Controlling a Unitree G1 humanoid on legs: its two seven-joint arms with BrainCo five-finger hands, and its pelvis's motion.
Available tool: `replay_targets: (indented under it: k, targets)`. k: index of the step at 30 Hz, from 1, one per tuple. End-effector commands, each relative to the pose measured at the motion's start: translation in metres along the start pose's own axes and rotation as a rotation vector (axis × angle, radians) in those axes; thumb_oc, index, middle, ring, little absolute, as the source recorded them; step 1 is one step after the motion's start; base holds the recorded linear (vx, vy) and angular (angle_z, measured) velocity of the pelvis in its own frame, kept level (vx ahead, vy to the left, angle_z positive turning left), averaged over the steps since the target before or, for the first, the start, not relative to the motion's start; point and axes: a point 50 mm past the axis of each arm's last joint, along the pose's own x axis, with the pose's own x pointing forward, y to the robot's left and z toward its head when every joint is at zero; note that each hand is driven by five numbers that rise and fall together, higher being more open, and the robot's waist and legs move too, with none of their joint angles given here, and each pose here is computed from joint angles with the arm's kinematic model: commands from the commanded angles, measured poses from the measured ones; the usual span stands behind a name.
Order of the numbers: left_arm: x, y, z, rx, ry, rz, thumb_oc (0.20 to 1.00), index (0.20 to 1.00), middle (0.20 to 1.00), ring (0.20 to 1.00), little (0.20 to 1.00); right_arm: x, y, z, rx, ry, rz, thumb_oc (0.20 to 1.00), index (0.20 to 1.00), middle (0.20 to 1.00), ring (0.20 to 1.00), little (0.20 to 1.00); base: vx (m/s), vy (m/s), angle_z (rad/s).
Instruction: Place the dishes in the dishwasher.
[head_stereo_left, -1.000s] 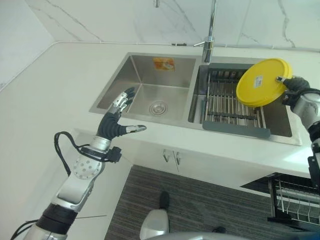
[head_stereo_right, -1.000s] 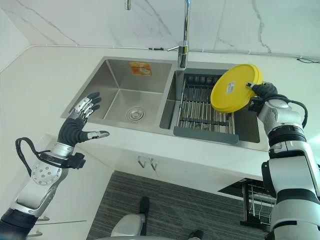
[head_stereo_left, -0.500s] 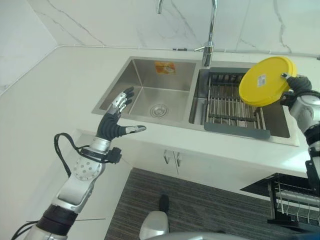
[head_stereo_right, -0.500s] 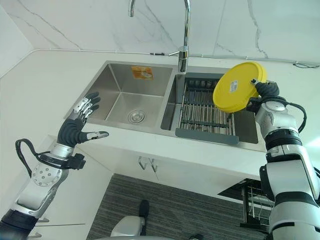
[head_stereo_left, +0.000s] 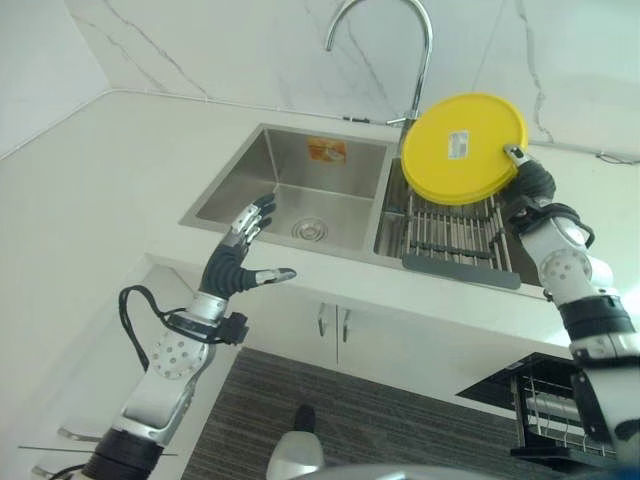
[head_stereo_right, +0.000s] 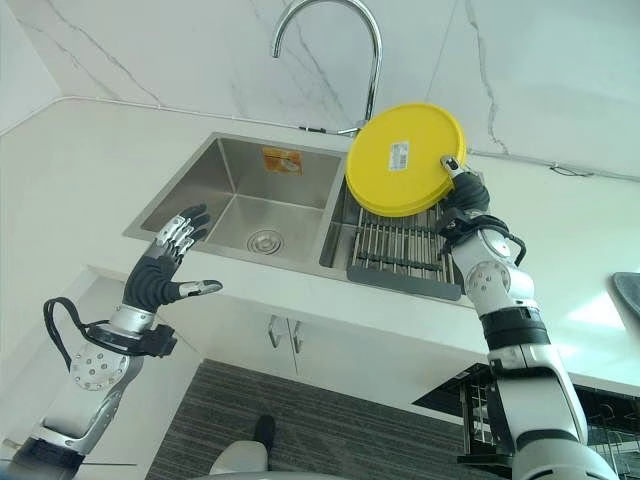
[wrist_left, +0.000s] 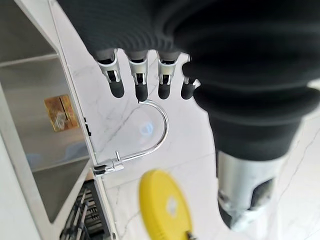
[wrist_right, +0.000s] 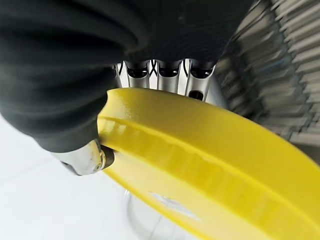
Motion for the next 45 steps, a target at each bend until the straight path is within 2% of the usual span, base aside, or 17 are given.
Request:
replay_targets:
  k: [1,5,9,12,16,23,30,38,45]
  targets:
    - [0.004,-0.005,0.022,-0.019,-0.158,-0.017,1.0,1.0,1.0,1.0,1.0,0.001,0.014,0.053,0.019,-0.259,0.038,0.2,0.2,0.2,0.2,0.2,-0.05,-0.027,-0.08]
    - [0.004,-0.008,0.033,-0.056,-0.217,0.02,1.0,1.0,1.0,1.0,1.0,-0.026,0.038,0.052,-0.025,-0.336,0.123,0.2,0.2,0.2,0.2,0.2,-0.07,0.013,-0.16]
    - [0.009,-0.008,0.045,-0.058,-0.309,0.082,1.0,1.0,1.0,1.0,1.0,-0.045,0.053,0.035,0.035,-0.353,0.207,0.2,0.2,0.2,0.2,0.2,-0.08,0.208,-0.56]
    - [0.012,-0.006,0.051,-0.035,-0.337,0.119,1.0,1.0,1.0,1.0,1.0,-0.06,0.056,0.028,0.073,-0.38,0.235,0.2,0.2,0.2,0.2,0.2,-0.02,0.244,-1.38]
    - [0.023,-0.014,0.063,0.057,-0.403,0.044,1.0,1.0,1.0,1.0,1.0,-0.084,0.039,0.035,0.046,-0.449,0.232,0.2,0.2,0.2,0.2,0.2,-0.02,0.174,-0.45]
    - [0.028,-0.012,0.075,0.071,-0.457,0.022,1.0,1.0,1.0,1.0,1.0,-0.081,0.038,0.043,0.028,-0.482,0.254,0.2,0.2,0.2,0.2,0.2,-0.07,0.046,-0.8]
    - [0.035,-0.032,0.072,0.105,-0.449,-0.088,1.0,1.0,1.0,1.0,1.0,-0.088,0.038,0.038,0.001,-0.49,0.264,0.2,0.2,0.2,0.2,0.2,-0.05,-0.102,-0.22]
    - [0.036,-0.038,0.075,0.166,-0.47,-0.193,1.0,1.0,1.0,1.0,1.0,-0.093,0.039,0.041,0.028,-0.495,0.28,0.2,0.2,0.2,0.2,0.2,0.0,-0.487,-0.01]
    - [0.032,-0.032,0.07,0.187,-0.453,-0.11,1.0,1.0,1.0,1.0,1.0,-0.076,0.064,0.045,0.001,-0.443,0.402,0.2,0.2,0.2,0.2,0.2,-0.07,-0.477,-0.18]
